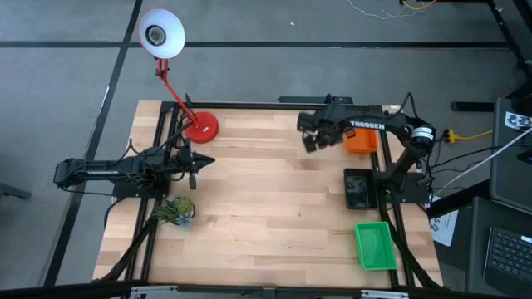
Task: Stack baskets by color
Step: Adjust the stacked black bins
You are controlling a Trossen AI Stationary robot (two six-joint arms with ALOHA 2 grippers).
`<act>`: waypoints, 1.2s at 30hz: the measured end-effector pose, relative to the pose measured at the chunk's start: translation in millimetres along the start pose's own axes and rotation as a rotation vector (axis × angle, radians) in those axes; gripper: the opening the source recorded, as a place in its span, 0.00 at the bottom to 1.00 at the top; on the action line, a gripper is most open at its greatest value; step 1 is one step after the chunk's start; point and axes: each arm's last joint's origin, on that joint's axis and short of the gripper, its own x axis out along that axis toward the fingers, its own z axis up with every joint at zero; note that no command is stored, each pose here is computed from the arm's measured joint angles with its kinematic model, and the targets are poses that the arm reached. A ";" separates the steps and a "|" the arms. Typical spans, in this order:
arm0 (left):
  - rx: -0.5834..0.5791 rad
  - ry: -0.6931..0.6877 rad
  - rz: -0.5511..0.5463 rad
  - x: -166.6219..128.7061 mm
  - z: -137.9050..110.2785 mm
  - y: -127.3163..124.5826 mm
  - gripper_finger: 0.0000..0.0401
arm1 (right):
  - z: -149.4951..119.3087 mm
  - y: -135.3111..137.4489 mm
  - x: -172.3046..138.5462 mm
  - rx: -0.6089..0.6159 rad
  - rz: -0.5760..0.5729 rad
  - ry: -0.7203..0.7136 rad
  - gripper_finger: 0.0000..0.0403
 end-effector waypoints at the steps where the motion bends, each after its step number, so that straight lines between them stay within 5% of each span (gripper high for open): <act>1: 0.000 0.000 0.000 0.0 0.0 0.0 0.00 | -6.9 6.0 -3.6 -0.049 0.031 0.021 0.32; 12: -0.010 -0.041 -0.018 -0.1 4.0 -0.6 0.00 | -104.9 56.4 -30.7 -0.679 0.114 -0.080 0.32; 18: -0.061 -0.041 -0.030 -0.1 4.1 -0.9 0.00 | -139.5 64.2 -38.8 -0.698 0.076 -0.237 0.32; 22: -0.068 -0.040 -0.033 -0.1 4.1 -1.0 0.00 | -155.5 61.2 -40.7 -0.690 0.058 -0.208 0.32; 28: -0.068 -0.040 -0.033 -0.1 4.1 -1.0 0.00 | -167.7 38.8 -41.3 -0.598 -0.130 -0.083 0.32; 33: -0.069 -0.041 -0.033 -0.1 4.1 -1.0 0.00 | -170.3 55.0 -32.1 -0.706 0.038 -0.072 0.32; 36: -0.068 -0.040 -0.033 -0.1 4.0 -1.0 0.00 | -173.1 53.9 -12.9 -0.733 0.045 -0.015 0.32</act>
